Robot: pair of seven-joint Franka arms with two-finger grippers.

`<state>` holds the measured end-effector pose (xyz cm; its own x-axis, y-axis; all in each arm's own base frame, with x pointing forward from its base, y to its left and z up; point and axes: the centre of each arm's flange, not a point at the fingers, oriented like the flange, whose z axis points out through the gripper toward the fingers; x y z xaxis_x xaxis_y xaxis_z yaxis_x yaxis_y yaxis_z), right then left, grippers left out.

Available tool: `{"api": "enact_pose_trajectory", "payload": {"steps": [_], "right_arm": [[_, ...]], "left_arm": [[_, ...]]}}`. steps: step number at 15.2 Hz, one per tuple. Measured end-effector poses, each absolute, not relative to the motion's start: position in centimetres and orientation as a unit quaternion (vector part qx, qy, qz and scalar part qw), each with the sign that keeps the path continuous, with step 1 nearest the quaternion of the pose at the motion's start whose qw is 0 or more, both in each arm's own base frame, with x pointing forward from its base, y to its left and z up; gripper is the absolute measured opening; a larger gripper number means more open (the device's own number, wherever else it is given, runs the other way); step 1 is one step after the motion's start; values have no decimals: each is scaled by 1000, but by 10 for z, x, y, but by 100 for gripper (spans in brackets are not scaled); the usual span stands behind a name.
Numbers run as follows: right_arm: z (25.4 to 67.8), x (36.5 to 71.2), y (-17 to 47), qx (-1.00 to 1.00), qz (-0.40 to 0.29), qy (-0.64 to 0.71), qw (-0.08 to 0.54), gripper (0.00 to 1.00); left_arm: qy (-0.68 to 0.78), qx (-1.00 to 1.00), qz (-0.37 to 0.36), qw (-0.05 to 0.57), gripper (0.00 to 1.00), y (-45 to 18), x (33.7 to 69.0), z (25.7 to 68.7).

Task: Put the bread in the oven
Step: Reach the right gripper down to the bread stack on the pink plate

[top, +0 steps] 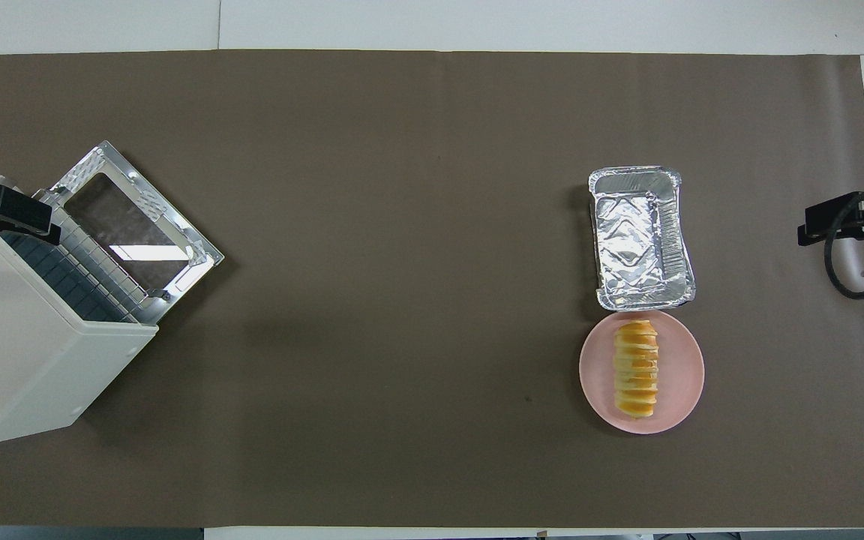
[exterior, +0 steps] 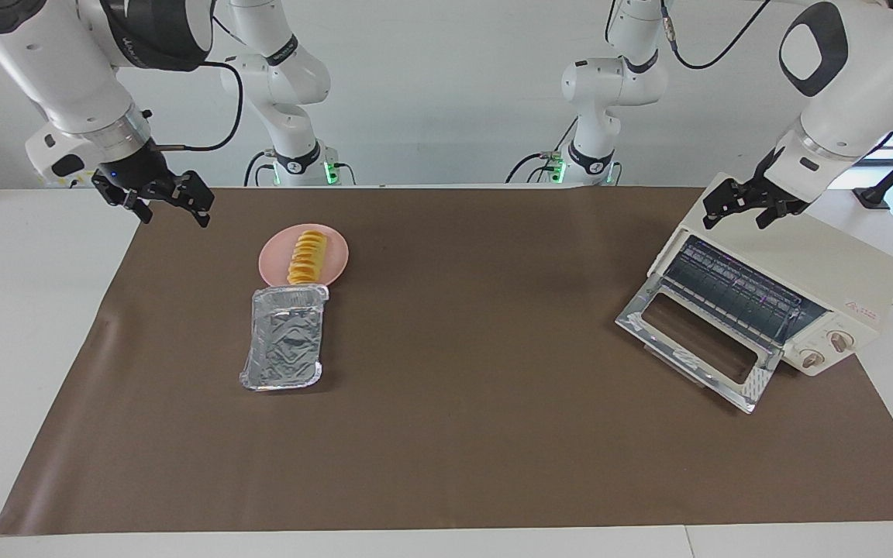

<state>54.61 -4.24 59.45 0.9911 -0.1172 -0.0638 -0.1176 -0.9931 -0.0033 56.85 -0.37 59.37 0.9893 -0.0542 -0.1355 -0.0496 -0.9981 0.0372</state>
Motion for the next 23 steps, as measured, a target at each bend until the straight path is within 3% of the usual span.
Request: {"api": "enact_pose_trajectory", "payload": {"steps": [8,14,23], "right_arm": [[580,540,-27,-997,54,54,13,100],[494,502,77,-995,60,76,1,100],[381,451,75,-984,88,154,-16,100]], "left_arm": [[-26,997,-68,17,100,-4,569,594],[-26,997,-68,17,100,-4,569,594],[-26,997,-68,17,100,-4,569,594]]}}
